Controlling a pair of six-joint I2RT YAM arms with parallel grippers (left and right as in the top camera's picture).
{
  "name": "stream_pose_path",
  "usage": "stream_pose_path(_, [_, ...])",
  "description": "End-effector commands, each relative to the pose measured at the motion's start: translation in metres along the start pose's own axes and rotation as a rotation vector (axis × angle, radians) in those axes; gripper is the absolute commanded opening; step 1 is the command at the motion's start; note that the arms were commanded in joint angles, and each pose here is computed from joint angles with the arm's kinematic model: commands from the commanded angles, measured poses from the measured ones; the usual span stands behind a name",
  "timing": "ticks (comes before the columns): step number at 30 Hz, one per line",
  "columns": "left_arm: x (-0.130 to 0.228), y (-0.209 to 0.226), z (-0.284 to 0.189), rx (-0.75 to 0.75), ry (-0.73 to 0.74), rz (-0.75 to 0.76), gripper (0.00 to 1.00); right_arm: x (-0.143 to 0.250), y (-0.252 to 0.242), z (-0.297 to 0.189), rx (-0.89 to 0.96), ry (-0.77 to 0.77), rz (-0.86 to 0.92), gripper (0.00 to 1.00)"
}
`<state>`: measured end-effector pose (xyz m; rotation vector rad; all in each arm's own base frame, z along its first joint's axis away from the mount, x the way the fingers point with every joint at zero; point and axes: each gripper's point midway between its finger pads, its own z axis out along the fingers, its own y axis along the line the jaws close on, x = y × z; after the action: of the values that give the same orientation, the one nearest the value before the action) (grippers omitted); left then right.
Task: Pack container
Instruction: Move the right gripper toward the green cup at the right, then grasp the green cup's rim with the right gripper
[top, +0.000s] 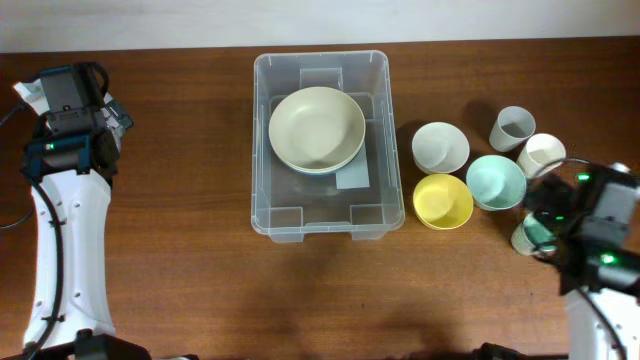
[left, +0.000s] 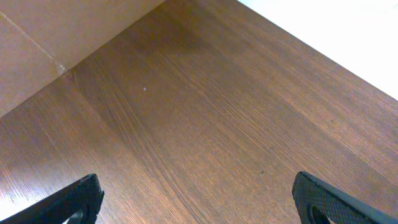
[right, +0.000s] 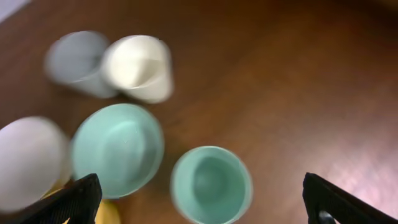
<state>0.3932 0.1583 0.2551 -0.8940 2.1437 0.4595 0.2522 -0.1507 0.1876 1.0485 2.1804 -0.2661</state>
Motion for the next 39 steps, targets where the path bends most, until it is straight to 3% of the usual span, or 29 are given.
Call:
stream_pose_path(1, [-0.006, 0.003, -0.002, -0.012, -0.016, 0.0, 0.99, 0.0, -0.013, 0.013, -0.02, 0.076, 0.114, 0.98])
stream_pose_path(6, [-0.006, 0.004, -0.002, -0.012, -0.016, 0.0, 0.99, 0.014, -0.02, 0.039, -0.054, 0.195, 0.122, 0.86])
stream_pose_path(19, [-0.006, 0.003, -0.002, -0.012, -0.016, 0.0, 0.99, 0.052, -0.026, 0.089, 0.003, 0.389, 0.073, 0.82])
stream_pose_path(23, [-0.006, 0.003, -0.002, -0.012, -0.016, 0.0, 0.99, 0.057, -0.026, 0.095, 0.011, 0.413, 0.072, 0.75])
stream_pose_path(29, [-0.006, 0.004, -0.002, -0.012, -0.016, 0.0, 0.99, 0.061, -0.027, 0.1, 0.014, 0.429, 0.065, 0.53])
stream_pose_path(39, [-0.006, 0.003, -0.002, -0.012, -0.016, 0.0, 0.99, 0.063, -0.027, 0.102, 0.016, 0.438, 0.061, 0.52])
